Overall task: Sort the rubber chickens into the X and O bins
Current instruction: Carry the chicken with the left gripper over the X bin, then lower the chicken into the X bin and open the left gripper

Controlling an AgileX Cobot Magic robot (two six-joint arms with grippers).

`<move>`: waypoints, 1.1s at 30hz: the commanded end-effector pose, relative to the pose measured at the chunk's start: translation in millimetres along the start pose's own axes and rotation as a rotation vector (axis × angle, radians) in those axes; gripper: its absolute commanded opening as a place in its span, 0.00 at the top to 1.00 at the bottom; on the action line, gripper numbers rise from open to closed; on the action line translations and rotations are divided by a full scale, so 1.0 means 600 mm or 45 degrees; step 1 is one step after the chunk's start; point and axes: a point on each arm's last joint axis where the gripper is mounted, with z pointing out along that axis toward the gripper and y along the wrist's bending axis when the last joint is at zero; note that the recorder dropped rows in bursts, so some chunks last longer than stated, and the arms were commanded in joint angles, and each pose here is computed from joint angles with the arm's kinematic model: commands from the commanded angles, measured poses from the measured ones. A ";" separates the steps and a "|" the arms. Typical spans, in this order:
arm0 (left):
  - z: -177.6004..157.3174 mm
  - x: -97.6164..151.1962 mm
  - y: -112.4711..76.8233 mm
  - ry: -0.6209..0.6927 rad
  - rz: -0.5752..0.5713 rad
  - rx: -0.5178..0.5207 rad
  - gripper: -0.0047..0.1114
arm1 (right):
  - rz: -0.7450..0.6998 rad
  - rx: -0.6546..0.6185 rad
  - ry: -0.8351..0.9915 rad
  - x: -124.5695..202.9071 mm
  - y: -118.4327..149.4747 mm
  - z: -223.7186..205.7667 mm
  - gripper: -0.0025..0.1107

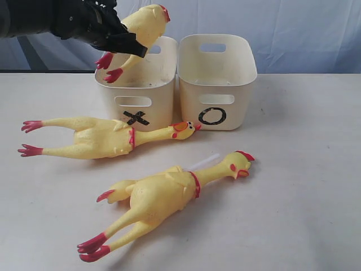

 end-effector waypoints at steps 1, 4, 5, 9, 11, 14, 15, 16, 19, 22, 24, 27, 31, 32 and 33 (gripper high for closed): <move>0.008 -0.005 0.000 -0.051 0.017 -0.006 0.96 | -0.006 0.009 -0.016 0.000 -0.001 0.000 0.98; 0.022 0.005 -0.003 -0.020 0.028 -0.004 0.96 | -0.006 0.009 -0.016 0.000 -0.001 0.000 0.98; 0.027 0.008 -0.003 -0.009 0.030 -0.004 0.96 | -0.006 0.009 -0.016 0.000 -0.001 0.000 0.98; 0.043 0.013 -0.005 0.009 0.046 -0.006 0.96 | -0.006 0.009 -0.016 0.000 -0.001 0.000 0.98; 0.048 0.013 -0.005 0.016 0.048 -0.006 0.96 | -0.006 0.009 -0.016 0.000 -0.001 0.000 0.98; 0.050 0.014 -0.005 0.019 0.049 -0.006 0.96 | -0.006 0.009 -0.016 0.000 -0.001 0.000 0.98; 0.052 0.015 -0.006 0.021 0.049 -0.006 0.96 | -0.006 0.009 -0.016 0.000 -0.001 0.000 0.98; 0.051 0.015 -0.006 0.024 0.049 -0.006 0.96 | -0.006 0.009 -0.016 0.000 -0.001 0.000 0.98; 0.051 0.018 -0.005 0.047 0.054 -0.009 0.96 | -0.006 0.009 -0.016 0.000 -0.001 0.000 0.98; 0.051 0.022 -0.001 0.078 0.056 -0.018 0.95 | -0.006 0.009 -0.016 0.000 -0.001 0.000 0.98; 0.051 0.024 0.001 0.093 0.054 -0.021 0.90 | -0.006 0.009 -0.016 0.000 -0.001 0.000 0.98; 0.051 0.025 0.002 0.100 0.053 -0.023 0.80 | -0.006 0.009 -0.016 0.000 -0.001 0.000 0.98; 0.051 0.024 0.001 0.086 0.037 -0.016 0.69 | -0.006 0.009 -0.016 0.000 -0.001 0.000 0.98; 0.052 0.023 0.001 0.082 0.037 -0.016 0.68 | -0.006 0.009 -0.016 0.000 -0.001 0.000 0.98; 0.052 0.023 0.001 0.080 0.037 -0.016 0.66 | -0.006 0.009 -0.016 0.000 -0.001 0.000 0.98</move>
